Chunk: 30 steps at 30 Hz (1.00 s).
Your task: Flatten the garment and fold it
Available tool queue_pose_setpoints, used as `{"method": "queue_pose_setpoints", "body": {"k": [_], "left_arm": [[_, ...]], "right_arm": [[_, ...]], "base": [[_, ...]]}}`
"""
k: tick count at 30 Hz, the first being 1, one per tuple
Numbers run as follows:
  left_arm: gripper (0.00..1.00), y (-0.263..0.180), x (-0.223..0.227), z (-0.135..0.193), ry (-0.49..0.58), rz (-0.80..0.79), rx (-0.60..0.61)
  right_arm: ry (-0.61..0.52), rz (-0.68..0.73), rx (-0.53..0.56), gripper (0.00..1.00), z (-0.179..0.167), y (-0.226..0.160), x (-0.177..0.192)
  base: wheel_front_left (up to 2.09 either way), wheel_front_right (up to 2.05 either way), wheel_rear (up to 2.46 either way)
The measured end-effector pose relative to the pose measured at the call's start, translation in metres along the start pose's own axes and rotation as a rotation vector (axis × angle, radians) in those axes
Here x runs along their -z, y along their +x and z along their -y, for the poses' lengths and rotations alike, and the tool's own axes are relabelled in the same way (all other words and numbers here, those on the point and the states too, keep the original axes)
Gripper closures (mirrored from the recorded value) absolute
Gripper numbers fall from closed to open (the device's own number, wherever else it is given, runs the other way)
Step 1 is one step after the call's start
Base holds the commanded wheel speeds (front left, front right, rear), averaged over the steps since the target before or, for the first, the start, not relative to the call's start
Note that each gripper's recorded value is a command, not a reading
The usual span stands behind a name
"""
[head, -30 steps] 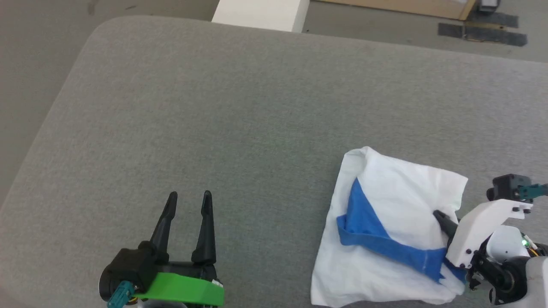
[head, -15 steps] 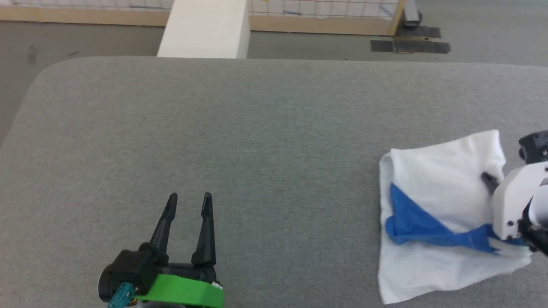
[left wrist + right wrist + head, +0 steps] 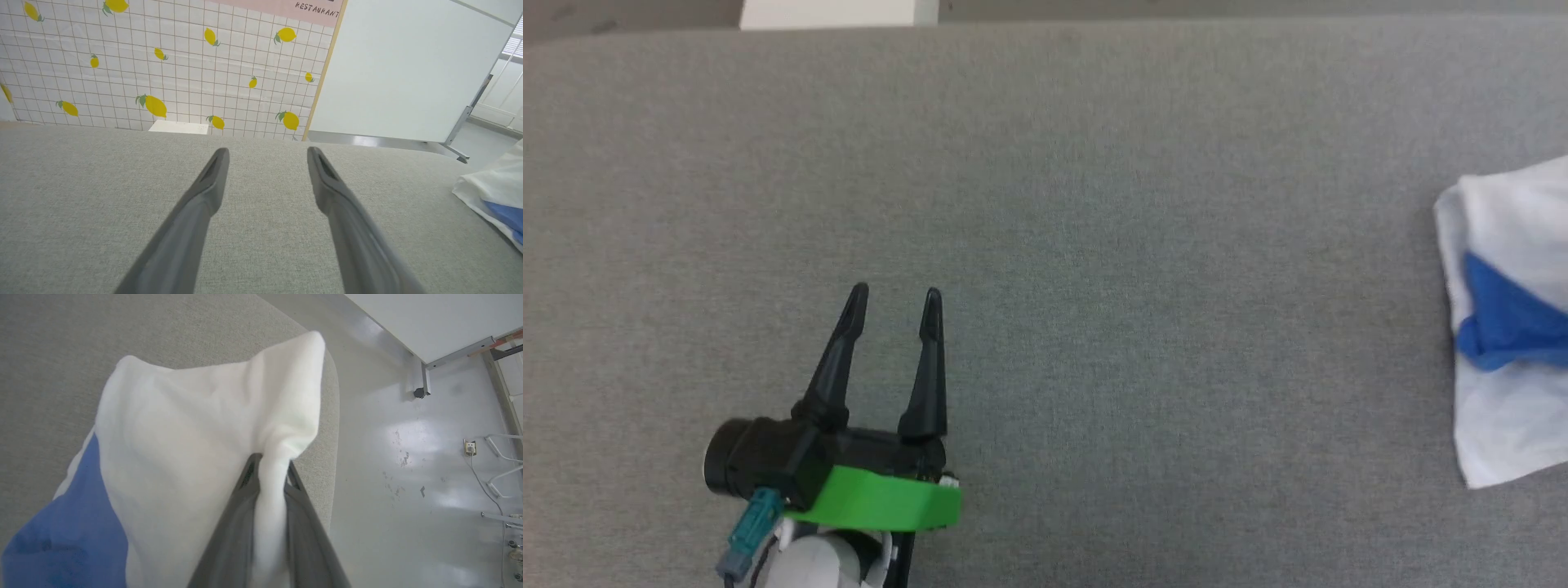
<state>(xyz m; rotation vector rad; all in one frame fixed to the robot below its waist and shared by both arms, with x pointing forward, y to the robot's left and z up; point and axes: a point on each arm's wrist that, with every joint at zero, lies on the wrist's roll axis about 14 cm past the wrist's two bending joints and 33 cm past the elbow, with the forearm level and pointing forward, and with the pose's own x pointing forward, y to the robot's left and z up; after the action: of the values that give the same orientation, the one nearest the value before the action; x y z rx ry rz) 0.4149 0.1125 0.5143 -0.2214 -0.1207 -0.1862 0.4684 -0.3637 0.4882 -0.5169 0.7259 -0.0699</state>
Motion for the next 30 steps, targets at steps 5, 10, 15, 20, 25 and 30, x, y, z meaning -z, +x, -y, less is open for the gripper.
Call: {"method": "queue_pose_setpoints", "body": {"k": [5,10,15,20,25,30], "left_arm": [[0.00,0.017,0.015,-0.002,0.013,-0.019,0.014],[0.00,0.031,0.036,-0.005,0.026,-0.053,0.031],[0.00,0.039,0.060,-0.003,0.024,-0.104,0.047],[0.00,0.045,0.081,-0.001,0.014,-0.145,0.065],[0.00,0.050,0.096,-0.001,-0.010,-0.176,0.071],[0.00,0.053,0.090,0.001,0.002,-0.153,0.080]], "right_arm": [[-0.059,-0.073,0.058,1.00,0.024,0.022,0.016],[-0.113,-0.136,0.125,1.00,0.049,0.040,0.031],[-0.133,-0.183,0.165,1.00,0.060,0.056,0.043],[-0.161,-0.217,0.187,1.00,0.066,0.069,0.056],[-0.155,-0.238,0.182,0.90,0.061,0.084,0.068],[-0.157,-0.231,0.189,0.00,0.062,0.085,0.071]], "base": [[0.00,0.00,0.00],[0.00,0.00,0.00],[0.00,0.00,0.00],[0.00,0.00,0.00],[0.00,0.00,0.00],[0.00,0.00,0.00]]}}
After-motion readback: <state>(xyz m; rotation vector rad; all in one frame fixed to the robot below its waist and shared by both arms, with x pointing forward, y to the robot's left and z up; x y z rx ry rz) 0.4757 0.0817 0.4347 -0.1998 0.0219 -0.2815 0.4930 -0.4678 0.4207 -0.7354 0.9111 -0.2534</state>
